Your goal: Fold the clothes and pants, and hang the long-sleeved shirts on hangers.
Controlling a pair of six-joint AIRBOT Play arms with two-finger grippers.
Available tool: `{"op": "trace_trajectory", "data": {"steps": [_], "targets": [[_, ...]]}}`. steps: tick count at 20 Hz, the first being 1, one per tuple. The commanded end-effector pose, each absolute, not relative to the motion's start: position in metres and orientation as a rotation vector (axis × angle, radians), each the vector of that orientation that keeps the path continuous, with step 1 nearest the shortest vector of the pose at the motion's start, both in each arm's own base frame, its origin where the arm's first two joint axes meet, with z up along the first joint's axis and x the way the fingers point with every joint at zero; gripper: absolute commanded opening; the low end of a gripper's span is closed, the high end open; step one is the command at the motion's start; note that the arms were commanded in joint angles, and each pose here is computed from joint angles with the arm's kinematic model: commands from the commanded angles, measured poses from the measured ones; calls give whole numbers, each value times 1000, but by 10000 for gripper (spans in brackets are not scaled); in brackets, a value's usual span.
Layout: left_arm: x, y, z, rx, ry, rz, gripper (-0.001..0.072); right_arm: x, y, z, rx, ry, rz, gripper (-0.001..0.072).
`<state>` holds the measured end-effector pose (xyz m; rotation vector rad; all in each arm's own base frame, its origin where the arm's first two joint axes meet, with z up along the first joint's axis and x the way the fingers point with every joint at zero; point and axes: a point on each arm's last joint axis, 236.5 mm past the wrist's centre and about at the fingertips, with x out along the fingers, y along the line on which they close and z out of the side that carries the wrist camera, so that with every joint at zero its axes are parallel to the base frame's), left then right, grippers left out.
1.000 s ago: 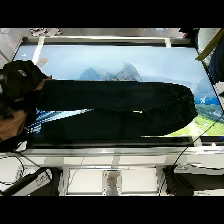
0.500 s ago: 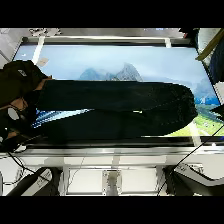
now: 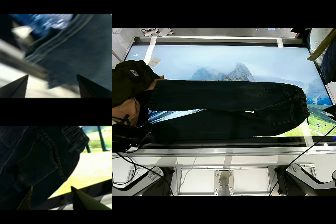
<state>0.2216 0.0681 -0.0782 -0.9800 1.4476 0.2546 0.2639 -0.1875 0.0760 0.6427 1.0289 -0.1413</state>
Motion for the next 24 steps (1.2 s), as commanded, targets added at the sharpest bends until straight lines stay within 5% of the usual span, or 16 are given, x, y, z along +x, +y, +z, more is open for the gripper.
{"op": "trace_trajectory", "data": {"steps": [1, 3, 5, 14, 24], "targets": [[249, 70, -62, -1143, 1288, 204, 713, 266, -197, 76, 607, 1007, -169, 512], [242, 68, -63, -1151, 1319, 221, 698, 268, -204, 76, 594, 995, -192, 511], [233, 66, -65, -1138, 1359, 218, 575, 265, -209, 74, 576, 1003, -214, 511], [193, 79, -77, -1064, 1503, 324, 574, 266, -234, 73, 514, 973, -299, 512], [217, 95, -84, -1094, 1384, 386, 547, 268, -239, 75, 506, 956, -315, 512]]}}
